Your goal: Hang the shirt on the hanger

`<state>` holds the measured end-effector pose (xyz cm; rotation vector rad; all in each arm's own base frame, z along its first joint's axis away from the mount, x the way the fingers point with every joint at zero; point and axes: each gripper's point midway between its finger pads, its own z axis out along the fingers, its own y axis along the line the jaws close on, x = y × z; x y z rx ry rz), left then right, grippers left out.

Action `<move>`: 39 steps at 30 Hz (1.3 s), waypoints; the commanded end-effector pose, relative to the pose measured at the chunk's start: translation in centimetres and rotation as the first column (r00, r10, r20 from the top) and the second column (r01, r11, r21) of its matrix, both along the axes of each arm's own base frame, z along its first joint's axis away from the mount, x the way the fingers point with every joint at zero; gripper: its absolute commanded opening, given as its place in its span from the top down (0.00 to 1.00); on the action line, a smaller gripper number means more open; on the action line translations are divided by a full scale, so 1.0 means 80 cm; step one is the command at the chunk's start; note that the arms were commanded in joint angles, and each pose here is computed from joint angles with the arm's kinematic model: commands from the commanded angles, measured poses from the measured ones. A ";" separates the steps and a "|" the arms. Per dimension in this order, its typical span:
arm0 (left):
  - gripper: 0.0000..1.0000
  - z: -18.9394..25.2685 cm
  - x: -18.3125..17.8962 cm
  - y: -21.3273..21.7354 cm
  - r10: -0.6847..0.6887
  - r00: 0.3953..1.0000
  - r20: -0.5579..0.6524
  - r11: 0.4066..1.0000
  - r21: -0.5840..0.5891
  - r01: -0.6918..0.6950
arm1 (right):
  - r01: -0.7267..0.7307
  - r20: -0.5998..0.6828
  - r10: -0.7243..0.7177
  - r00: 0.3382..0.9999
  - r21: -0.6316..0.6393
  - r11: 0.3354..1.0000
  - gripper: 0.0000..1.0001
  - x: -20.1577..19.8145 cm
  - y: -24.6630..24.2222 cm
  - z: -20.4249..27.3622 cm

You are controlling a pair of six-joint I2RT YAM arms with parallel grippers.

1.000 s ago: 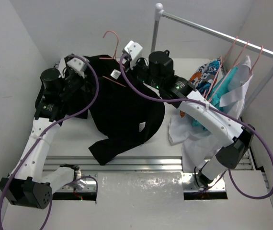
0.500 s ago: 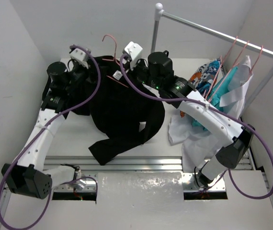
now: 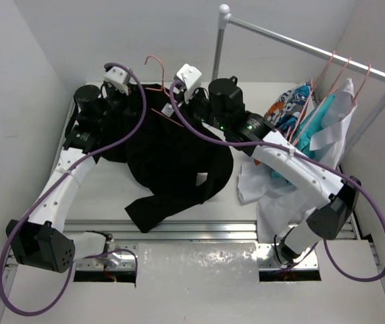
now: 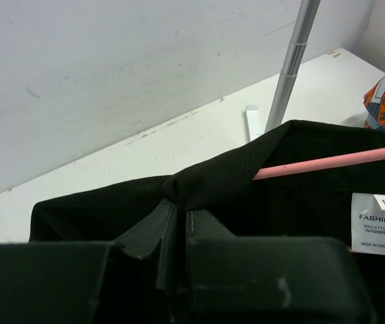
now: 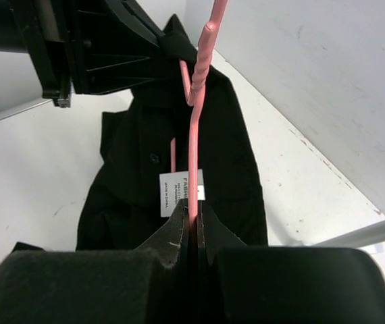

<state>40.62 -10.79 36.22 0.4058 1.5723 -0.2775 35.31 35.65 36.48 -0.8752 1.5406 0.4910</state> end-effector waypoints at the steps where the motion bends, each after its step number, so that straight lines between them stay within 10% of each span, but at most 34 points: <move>1: 1.00 0.032 -0.010 0.003 0.019 0.997 0.078 1.000 0.006 -0.020 | 0.030 0.092 -0.037 0.995 0.083 0.996 1.00 0.001 -0.006 0.051; 18: 1.00 0.045 -0.030 0.071 0.044 0.996 0.077 0.999 0.022 -0.046 | 0.236 -0.002 -0.236 0.972 0.023 0.972 1.00 0.060 -0.090 0.005; 25: 1.00 0.013 -0.059 0.016 -0.213 0.976 0.047 0.976 0.065 0.209 | 0.245 0.059 -0.246 0.967 0.026 0.969 1.00 0.052 -0.082 0.010; 27: 0.58 0.006 -0.080 -0.021 -0.298 0.953 0.045 0.951 0.105 0.292 | 0.233 0.087 -0.233 0.969 0.017 0.972 1.00 0.047 -0.071 0.008; 29: 0.39 0.001 -0.097 -0.051 -0.371 0.927 0.055 0.919 0.167 0.358 | 0.229 0.099 -0.230 0.968 0.022 0.973 1.00 0.047 -0.064 0.008; 39: 0.39 0.040 -0.097 -0.042 -0.307 0.945 0.109 0.943 0.172 0.286 | 0.134 0.203 -0.134 0.970 0.012 0.991 1.00 0.021 -0.043 -0.001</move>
